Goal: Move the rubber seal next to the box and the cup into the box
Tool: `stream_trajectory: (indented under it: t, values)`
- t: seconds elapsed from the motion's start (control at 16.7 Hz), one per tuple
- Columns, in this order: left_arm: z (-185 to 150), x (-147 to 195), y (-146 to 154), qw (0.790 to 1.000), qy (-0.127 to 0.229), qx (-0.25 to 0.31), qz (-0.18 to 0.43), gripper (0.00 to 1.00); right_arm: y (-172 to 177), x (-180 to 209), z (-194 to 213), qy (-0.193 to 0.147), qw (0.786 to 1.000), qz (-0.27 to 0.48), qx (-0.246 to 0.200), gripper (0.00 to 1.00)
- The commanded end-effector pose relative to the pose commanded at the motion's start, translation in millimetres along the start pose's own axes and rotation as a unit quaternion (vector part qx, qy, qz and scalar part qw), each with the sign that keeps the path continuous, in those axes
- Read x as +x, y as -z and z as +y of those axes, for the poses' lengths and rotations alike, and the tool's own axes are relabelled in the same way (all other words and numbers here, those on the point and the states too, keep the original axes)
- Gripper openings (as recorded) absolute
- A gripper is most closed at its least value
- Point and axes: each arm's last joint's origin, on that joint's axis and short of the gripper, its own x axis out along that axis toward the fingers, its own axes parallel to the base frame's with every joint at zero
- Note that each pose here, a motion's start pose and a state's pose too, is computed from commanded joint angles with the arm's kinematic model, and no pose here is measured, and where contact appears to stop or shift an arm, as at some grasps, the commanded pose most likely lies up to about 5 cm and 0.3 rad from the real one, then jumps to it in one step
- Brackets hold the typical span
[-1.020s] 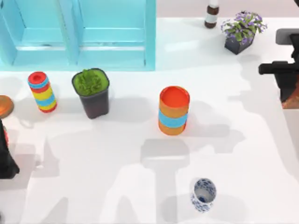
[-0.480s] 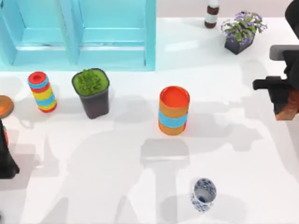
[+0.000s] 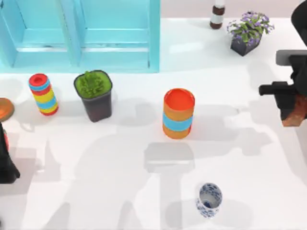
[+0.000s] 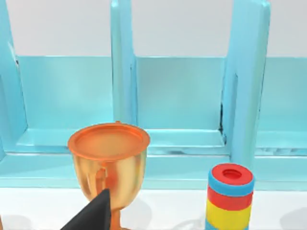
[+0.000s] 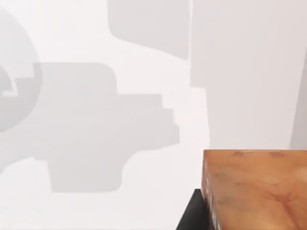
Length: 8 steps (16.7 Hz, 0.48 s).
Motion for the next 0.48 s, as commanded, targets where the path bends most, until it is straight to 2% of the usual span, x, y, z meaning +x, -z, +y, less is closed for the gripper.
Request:
stream_trajectory:
  t: [0.48]
  values:
    - [0.0,0.0,0.0,1.000,0.000,0.000,0.000,1.00,0.0,0.0,0.0,0.000,1.000,0.000,0.000,0.83]
